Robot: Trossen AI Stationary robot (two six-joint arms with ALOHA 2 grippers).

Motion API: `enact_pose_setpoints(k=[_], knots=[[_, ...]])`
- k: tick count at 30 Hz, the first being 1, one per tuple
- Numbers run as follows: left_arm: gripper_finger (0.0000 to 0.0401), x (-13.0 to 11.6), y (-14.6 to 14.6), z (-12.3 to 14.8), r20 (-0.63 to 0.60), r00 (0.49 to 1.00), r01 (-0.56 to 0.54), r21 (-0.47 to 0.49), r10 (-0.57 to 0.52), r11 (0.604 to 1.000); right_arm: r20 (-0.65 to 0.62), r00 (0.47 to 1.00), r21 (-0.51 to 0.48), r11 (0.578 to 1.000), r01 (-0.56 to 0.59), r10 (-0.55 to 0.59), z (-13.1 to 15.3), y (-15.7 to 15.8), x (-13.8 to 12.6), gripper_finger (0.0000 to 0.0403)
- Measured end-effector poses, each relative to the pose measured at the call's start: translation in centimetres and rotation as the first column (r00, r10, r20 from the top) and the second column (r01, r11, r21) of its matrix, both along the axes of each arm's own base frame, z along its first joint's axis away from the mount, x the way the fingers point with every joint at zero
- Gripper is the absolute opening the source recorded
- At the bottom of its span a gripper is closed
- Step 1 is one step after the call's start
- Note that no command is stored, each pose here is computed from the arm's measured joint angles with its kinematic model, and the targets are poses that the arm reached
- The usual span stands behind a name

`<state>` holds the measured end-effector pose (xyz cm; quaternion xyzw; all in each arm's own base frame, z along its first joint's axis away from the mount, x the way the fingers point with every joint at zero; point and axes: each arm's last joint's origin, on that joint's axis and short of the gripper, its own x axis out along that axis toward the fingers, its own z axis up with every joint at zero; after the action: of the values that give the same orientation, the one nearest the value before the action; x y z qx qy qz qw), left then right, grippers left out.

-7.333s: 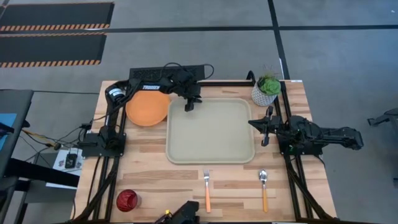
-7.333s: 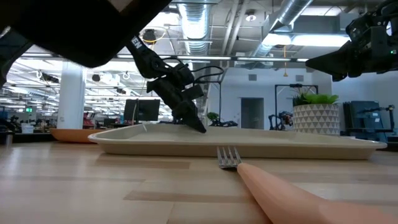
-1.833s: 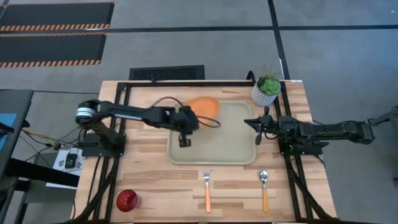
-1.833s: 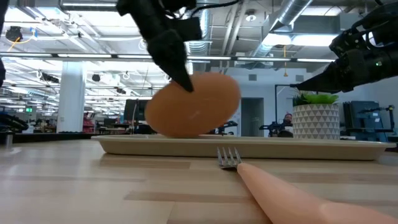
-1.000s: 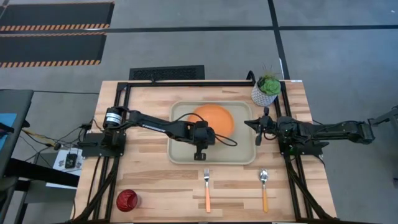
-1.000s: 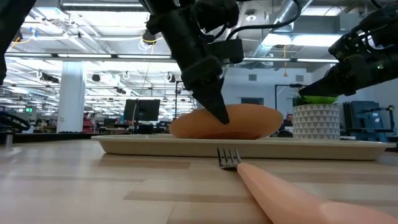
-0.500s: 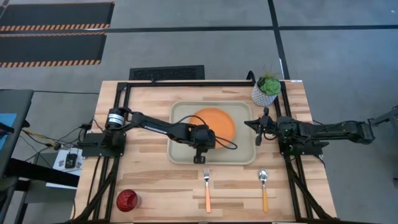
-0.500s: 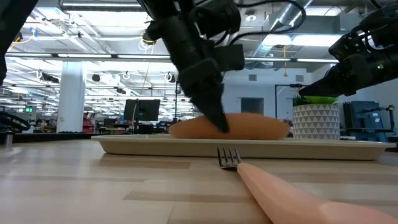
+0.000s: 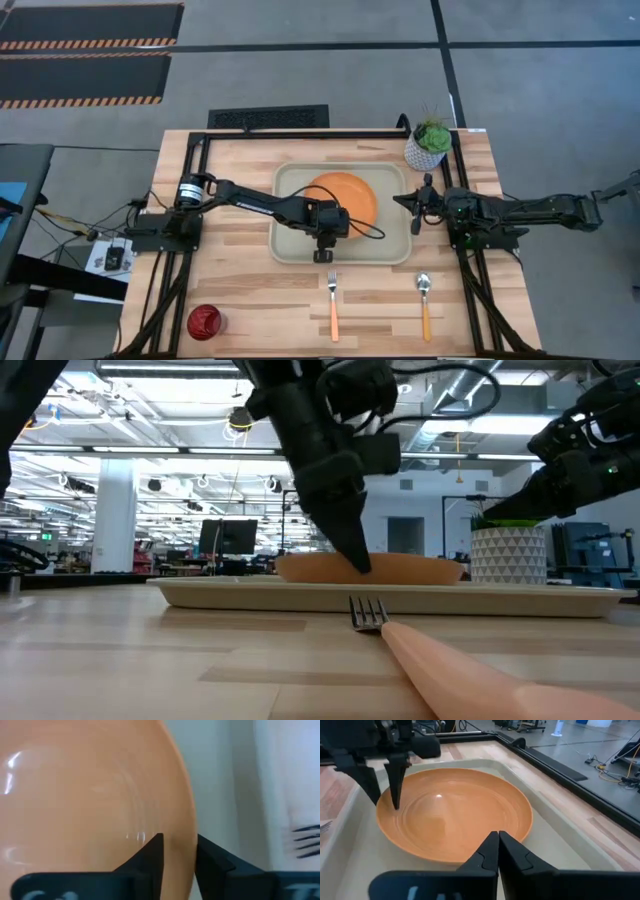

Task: Pick and place plate/cup/fork/spoon on tray
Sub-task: Put the orange plate on the gray serving tray, then adjust the gray serving tray

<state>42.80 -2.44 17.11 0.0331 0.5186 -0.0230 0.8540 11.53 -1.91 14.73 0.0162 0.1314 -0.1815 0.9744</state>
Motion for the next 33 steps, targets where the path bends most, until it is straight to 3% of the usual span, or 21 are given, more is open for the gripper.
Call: enact_pose_setpoints(k=[8,11,15,18,25,29,33], knots=[[0.0127,-0.9,0.0,3.7,0.041,0.999,0.018,-0.012,-0.017,1.000,-0.009,1.000,0.024,1.000,0.006,-0.005,-0.2,0.0,0.0,0.0050],[0.0105,-2.6,0.2,5.6,0.062,0.998,-0.012,0.001,0.012,1.000,-0.043,0.999,0.029,1.000,0.007,-0.005,-0.1,0.0,-0.1,0.0042],[0.0044,-6.4,0.9,6.6,0.092,0.990,-0.107,-0.044,0.111,0.993,-0.090,0.996,0.056,0.998,0.020,-0.015,1.0,0.0,-0.1,0.0012],[0.0008,-10.1,1.9,6.2,0.106,0.970,-0.211,-0.080,0.219,0.974,-0.151,0.988,0.104,0.994,0.045,-0.029,2.1,0.0,-0.1,0.0009],[0.0002,-19.1,4.5,4.2,0.044,0.884,-0.458,-0.114,0.465,0.882,-0.332,0.941,0.235,0.961,0.148,-0.063,2.2,-0.3,0.9,0.0010],[0.0001,-22.0,5.7,2.6,-0.031,0.846,-0.532,-0.095,0.532,0.841,-0.448,0.890,0.277,0.933,0.230,-0.086,2.4,-0.9,2.3,0.0007],[0.0000,-23.0,6.6,1.2,-0.071,0.834,-0.550,-0.063,0.546,0.832,-0.560,0.826,0.313,0.905,0.287,-0.068,3.5,-1.6,3.8,0.0013]])
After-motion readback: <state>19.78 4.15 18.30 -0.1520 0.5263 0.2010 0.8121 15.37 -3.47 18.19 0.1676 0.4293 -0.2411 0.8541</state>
